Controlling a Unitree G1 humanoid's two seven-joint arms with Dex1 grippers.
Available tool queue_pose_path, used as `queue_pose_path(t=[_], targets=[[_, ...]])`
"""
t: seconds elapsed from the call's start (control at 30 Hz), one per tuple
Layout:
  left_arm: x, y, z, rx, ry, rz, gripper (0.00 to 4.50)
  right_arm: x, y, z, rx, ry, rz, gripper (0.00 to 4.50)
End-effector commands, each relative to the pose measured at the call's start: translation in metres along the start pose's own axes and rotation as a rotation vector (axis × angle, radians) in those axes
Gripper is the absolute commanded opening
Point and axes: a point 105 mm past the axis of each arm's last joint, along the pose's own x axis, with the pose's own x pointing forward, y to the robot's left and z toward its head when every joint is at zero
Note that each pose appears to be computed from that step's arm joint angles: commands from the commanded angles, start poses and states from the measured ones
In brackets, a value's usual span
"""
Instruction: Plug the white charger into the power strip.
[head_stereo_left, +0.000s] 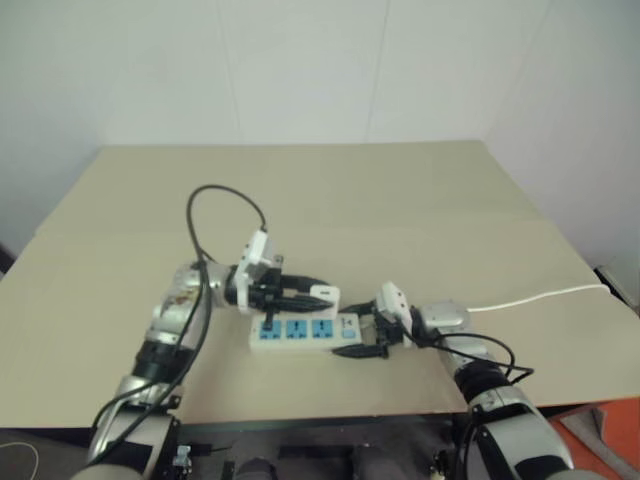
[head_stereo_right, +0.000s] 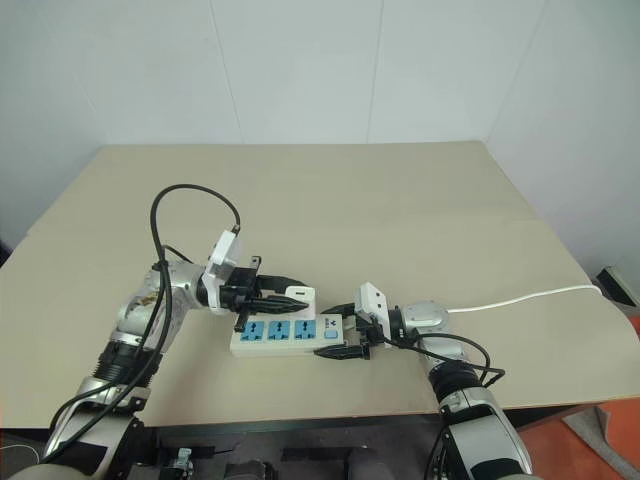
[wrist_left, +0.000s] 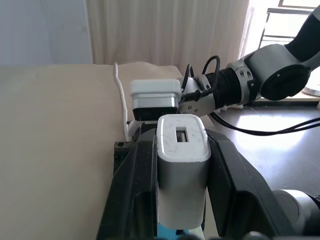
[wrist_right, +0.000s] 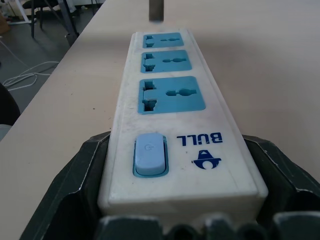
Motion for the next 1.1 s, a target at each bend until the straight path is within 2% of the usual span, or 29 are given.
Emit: queue_pose_path(t=[0.03, 0.73, 1.1], targets=[[0.002, -0.002, 0.002, 0.06, 0.012, -0.008, 1.0, 0.005, 0.002, 0.002, -0.008, -0.001, 0.018, 3.42], [0.004, -0.002, -0.018, 0.03, 0.047, 0.012, 1.0, 0.005, 0.001, 0.002, 0.007, -0.01, 0.003, 3.42], [0.005, -0.002, -0.017, 0.025, 0.045, 0.013, 1.0, 0.004, 0.002, 0.001, 0.018, -0.003, 0.013, 3.42]])
